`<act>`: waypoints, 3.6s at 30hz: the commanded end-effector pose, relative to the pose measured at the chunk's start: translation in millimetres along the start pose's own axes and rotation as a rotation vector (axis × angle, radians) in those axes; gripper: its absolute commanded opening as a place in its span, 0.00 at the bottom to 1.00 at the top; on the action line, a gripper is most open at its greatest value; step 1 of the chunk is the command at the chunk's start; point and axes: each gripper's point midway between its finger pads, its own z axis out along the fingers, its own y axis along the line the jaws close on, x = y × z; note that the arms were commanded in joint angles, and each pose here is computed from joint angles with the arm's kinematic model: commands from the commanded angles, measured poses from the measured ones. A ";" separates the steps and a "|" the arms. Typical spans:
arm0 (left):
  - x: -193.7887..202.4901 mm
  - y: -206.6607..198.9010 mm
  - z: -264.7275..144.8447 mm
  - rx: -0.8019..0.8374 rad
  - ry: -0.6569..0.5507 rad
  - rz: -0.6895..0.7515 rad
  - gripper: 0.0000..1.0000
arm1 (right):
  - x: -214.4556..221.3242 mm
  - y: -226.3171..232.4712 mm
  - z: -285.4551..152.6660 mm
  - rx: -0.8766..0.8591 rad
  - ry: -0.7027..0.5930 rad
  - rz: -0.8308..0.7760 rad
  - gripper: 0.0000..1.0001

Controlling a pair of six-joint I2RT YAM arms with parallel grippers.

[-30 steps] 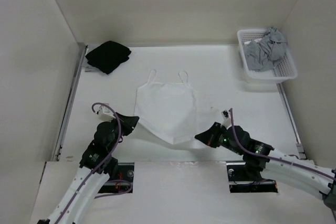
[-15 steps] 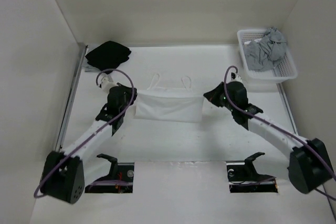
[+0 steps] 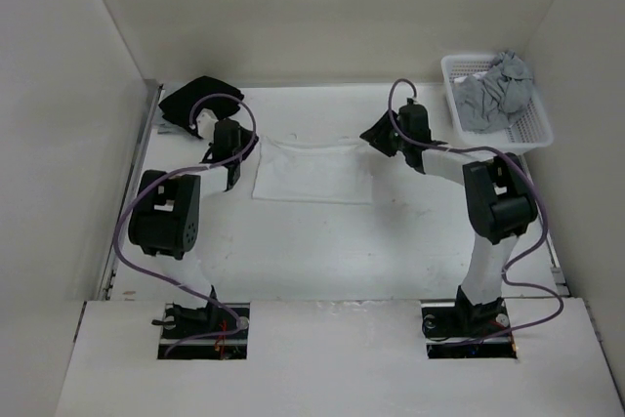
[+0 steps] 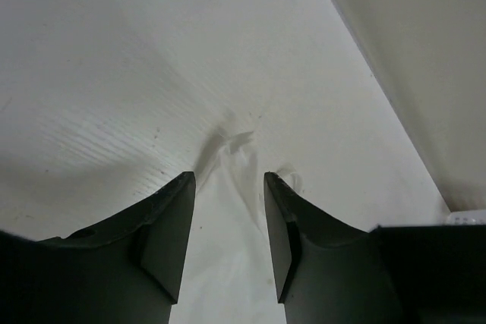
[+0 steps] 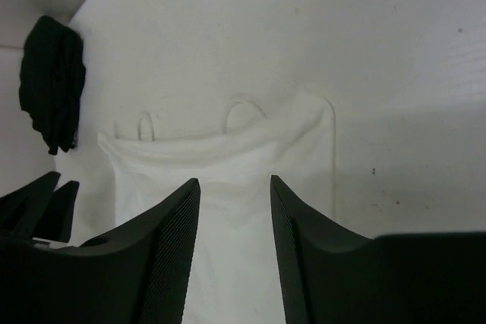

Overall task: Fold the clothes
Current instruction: Fold the tank top

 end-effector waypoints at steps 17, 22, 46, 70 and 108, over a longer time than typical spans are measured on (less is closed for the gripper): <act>62.1 88.2 -128.2 0.014 0.205 0.098 0.37 | 106.3 -51.6 -111.6 0.052 -0.008 -0.036 0.33; 70.9 96.0 -122.7 -0.009 0.229 0.099 0.37 | 114.5 -53.5 -112.2 0.048 0.025 -0.025 0.40; 79.0 96.7 -108.8 -0.011 0.238 0.075 0.15 | 128.0 -49.3 -91.0 0.032 0.092 0.046 0.21; -28.9 -22.1 -305.4 0.399 0.045 0.118 0.01 | 104.2 38.9 -301.5 -0.201 -0.130 -0.172 0.03; 50.1 54.0 -211.5 0.183 0.199 0.086 0.03 | 116.2 -51.3 -193.9 -0.013 -0.002 -0.047 0.04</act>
